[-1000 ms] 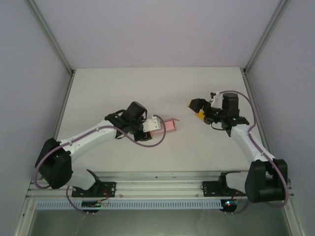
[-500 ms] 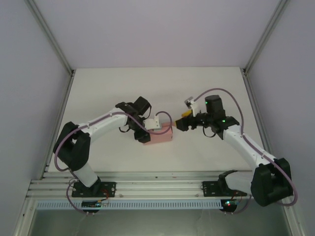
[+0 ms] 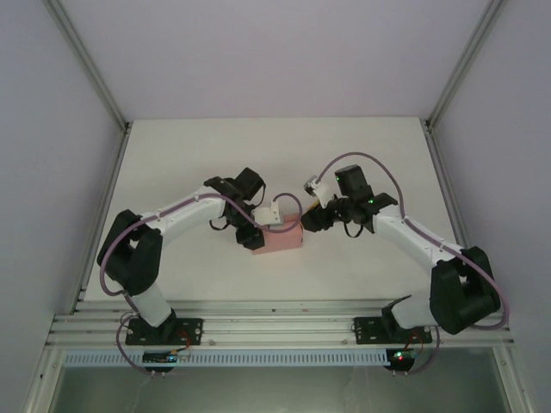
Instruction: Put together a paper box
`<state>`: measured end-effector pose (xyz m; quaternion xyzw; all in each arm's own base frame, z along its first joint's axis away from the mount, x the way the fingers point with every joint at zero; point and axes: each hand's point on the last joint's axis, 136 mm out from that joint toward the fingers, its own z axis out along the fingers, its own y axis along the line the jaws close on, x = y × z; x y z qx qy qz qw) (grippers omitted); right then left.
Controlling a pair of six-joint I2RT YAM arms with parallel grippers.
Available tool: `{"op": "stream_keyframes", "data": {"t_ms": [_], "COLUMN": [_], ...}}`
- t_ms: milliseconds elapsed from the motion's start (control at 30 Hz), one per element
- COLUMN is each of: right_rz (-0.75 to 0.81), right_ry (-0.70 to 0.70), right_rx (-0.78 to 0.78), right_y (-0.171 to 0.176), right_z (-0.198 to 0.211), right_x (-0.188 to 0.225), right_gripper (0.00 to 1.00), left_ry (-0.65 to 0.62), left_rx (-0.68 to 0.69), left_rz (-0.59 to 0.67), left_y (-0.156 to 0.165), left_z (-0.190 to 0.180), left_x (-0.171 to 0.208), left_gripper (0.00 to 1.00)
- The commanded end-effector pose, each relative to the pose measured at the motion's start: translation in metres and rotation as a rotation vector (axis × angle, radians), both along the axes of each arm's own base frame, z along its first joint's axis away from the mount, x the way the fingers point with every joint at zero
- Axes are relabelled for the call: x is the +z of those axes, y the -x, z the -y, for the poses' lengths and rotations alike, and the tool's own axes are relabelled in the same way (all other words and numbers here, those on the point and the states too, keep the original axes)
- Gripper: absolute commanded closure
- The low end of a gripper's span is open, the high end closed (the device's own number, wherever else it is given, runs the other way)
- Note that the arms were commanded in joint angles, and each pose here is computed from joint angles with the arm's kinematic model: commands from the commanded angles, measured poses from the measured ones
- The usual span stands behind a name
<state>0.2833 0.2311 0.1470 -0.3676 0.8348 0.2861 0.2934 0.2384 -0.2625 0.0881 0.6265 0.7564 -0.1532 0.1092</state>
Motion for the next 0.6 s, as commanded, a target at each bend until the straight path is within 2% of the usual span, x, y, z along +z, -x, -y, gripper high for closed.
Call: {"op": "stream_keyframes", "data": {"t_ms": [0,133,233,333,400,567], "right_rz": [-0.016,-0.047,-0.087,-0.153,-0.211,-0.382], "right_ry": [0.007,0.04,0.038,0.035,0.033,-0.123], "right_rx": [0.03,0.044,0.024,-0.055,-0.169,-0.381], "right_y": [0.002,0.007,0.011,0.013,0.009,0.006], "right_z": [-0.005,-0.011,-0.017,-0.019,-0.016,-0.026], "right_x": [0.004,0.003,0.006,0.006,0.004,0.006], "right_gripper": [0.59,0.82,0.95,1.0,1.0,1.0], "left_ry": [0.027,0.034,0.038,0.044,0.051,0.067], "left_rx": [-0.012,-0.007,0.004,0.02,0.036,0.062], "left_rz": [-0.012,-0.002,0.004,0.02,0.035,0.047], "left_y": [-0.001,-0.003,-0.006,-0.011,-0.015,-0.023], "left_z": [0.006,0.007,0.009,0.011,0.013,0.018], "left_x": [0.007,0.01,0.011,0.011,0.012,0.012], "left_gripper": [0.59,0.59,0.59,0.58,0.58,0.58]}}
